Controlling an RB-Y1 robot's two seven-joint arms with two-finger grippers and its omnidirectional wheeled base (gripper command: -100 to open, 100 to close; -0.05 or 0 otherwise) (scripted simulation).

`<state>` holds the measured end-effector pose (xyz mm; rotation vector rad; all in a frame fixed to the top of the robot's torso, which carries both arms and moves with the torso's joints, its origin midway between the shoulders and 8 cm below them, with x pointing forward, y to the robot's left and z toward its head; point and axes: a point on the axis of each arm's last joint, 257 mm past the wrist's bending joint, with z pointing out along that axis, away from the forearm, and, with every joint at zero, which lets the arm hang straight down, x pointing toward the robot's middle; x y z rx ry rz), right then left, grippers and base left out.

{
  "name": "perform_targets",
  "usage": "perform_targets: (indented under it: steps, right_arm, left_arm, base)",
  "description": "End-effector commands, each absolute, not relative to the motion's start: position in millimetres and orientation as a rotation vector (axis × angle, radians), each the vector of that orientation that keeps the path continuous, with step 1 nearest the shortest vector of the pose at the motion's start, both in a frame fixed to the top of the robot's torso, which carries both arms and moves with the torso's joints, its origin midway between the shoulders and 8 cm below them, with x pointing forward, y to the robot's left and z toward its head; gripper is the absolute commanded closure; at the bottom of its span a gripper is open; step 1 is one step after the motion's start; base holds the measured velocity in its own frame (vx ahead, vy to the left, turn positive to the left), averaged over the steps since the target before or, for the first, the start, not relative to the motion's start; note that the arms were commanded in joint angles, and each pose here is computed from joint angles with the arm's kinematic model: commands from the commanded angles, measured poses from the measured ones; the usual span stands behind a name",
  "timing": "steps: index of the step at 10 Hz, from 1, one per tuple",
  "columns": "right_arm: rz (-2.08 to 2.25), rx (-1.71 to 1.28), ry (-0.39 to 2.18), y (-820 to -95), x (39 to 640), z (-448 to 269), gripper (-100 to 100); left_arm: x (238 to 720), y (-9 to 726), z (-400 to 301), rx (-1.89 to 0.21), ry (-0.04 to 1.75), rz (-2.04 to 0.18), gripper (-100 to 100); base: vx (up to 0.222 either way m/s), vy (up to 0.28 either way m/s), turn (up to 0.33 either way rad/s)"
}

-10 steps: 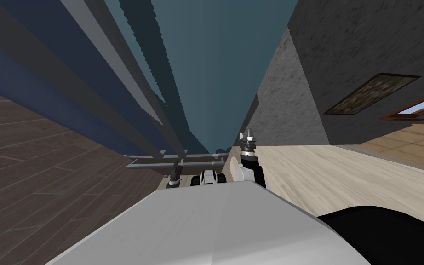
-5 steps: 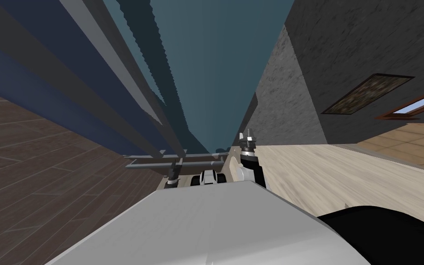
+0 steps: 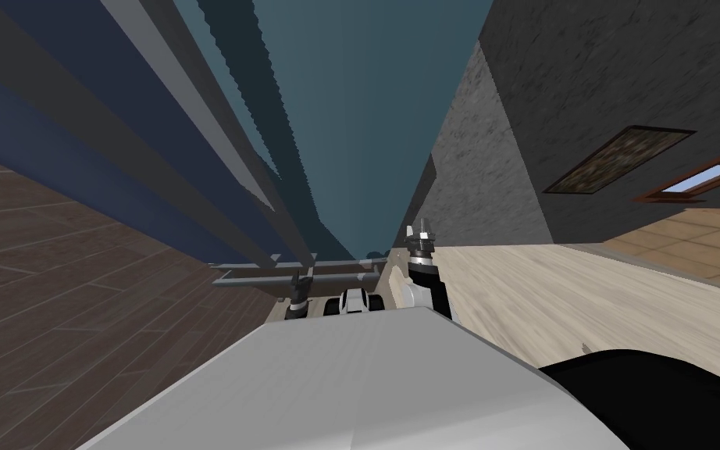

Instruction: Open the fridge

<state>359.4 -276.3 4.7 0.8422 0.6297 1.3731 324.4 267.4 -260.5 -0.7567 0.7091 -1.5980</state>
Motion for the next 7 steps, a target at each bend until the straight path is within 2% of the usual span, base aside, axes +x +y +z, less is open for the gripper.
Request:
perform_targets:
  steps: [1, 4, 7]
  right_arm:
    - [1.373, 0.842, 0.630, -276, 359, 5, 0]
    - [1.373, 0.842, 0.630, -276, 359, 5, 0]
    - [1.373, 0.842, 0.630, -276, 359, 5, 0]
  left_arm:
    - [316, 249, -247, -0.749, 0.606, -1.650, -100]
    - [307, 229, -234, -0.743, 0.498, -1.691, -100]
    - [326, 230, -227, -0.743, 0.515, -1.690, -100]
  base:
    - [0.000, 0.000, 0.000]
    - [0.000, 0.000, 0.000]
    - [-0.024, 0.003, 0.015]
